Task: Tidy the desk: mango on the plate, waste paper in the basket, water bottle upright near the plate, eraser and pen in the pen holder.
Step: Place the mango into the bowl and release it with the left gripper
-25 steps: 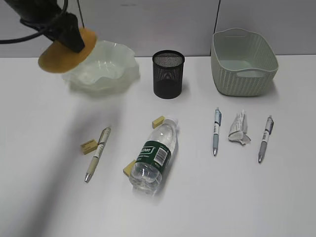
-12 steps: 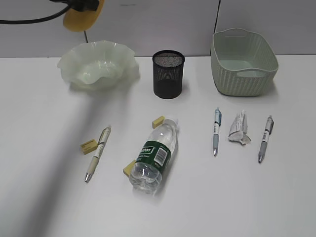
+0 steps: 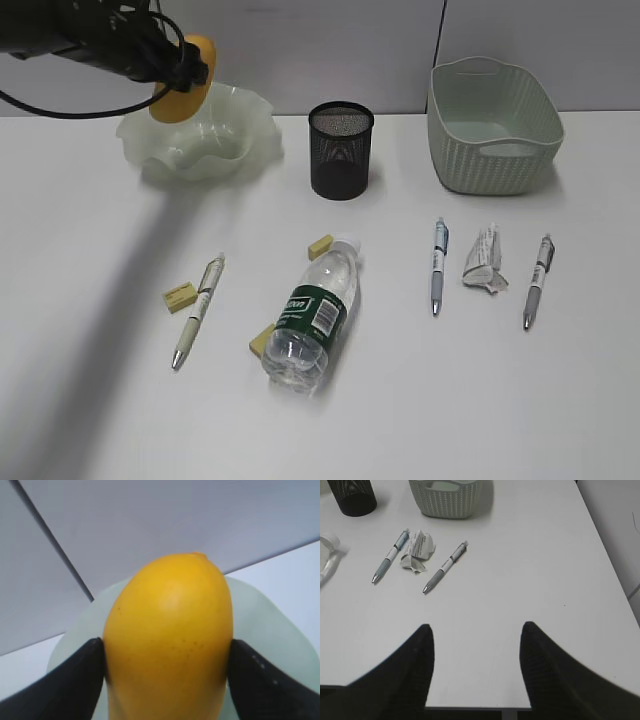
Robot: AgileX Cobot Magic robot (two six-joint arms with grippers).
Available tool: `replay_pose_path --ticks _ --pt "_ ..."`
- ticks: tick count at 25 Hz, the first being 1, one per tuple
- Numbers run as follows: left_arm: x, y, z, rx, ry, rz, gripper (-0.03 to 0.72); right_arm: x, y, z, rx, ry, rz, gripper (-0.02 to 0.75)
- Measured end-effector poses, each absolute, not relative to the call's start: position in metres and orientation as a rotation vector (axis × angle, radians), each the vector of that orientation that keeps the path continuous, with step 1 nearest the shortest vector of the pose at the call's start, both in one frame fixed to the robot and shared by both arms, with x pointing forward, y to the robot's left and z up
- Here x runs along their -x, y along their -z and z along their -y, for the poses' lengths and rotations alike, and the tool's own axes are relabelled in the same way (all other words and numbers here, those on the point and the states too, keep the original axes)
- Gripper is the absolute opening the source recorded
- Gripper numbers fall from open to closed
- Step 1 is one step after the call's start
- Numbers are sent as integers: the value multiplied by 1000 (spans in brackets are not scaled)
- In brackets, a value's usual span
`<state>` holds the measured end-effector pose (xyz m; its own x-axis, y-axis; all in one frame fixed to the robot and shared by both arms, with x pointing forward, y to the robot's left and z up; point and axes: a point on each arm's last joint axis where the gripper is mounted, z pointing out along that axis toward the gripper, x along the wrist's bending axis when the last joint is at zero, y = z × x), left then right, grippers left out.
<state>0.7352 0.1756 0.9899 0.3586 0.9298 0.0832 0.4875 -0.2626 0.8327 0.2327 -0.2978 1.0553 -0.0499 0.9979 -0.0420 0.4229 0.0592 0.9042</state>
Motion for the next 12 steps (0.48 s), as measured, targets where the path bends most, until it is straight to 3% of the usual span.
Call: replay_pose_path --ticks 12 --pt "-746 -941 -179 -1911 -731 -1300 561 -233 -1055 298 -1463 -959 -1580 442"
